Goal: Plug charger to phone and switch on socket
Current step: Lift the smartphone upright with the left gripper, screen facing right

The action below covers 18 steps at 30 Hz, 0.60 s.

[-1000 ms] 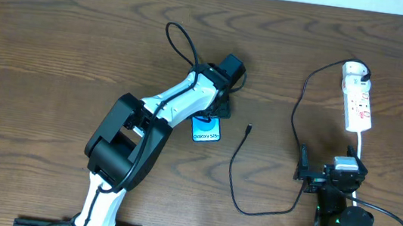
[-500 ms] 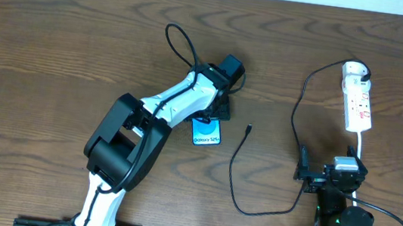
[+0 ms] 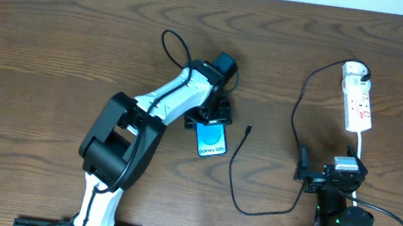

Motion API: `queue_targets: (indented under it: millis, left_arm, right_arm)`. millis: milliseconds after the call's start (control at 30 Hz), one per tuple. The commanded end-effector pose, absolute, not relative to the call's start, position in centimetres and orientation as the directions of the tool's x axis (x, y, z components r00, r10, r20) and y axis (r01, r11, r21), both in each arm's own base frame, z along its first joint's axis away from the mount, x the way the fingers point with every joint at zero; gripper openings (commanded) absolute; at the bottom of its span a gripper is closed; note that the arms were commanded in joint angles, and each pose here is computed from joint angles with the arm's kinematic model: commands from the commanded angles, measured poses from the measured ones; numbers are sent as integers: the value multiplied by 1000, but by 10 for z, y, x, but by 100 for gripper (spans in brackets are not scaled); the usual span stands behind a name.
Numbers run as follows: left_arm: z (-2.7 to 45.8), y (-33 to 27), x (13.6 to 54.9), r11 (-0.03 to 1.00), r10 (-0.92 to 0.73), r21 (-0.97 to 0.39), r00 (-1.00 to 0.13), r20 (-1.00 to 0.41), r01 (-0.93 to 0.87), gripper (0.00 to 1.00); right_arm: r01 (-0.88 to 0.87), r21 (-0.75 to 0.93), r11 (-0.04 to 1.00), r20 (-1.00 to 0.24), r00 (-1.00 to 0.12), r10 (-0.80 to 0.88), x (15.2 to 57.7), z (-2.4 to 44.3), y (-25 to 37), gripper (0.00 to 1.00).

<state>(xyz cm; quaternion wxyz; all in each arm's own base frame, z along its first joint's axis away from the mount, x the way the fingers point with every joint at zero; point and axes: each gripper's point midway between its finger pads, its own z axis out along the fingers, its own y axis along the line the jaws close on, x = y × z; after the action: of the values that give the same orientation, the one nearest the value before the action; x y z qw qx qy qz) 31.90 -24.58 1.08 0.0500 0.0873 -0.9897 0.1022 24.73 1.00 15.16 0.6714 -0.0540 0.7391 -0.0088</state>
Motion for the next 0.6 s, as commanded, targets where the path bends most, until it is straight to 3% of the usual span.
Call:
queue_targets:
  millis: [0,333,567]
  left_arm:
    - [43,-247,323,938,-151,-298,-982,116,-179,74]
    - [48,-241,327,932,-150,-314,-982,114,-179,70]
    - [64,-267,314,862,-102,-465,-969,227,-200,70]
  right_arm:
    - [-75,-96,993,-990,-94,-103,247,151,12,99]
    - [-75,-96,993,-990,-94,-103,247,151,12,99]
    - [-75,-96,993,-990,-94,-103,247,151,12,99]
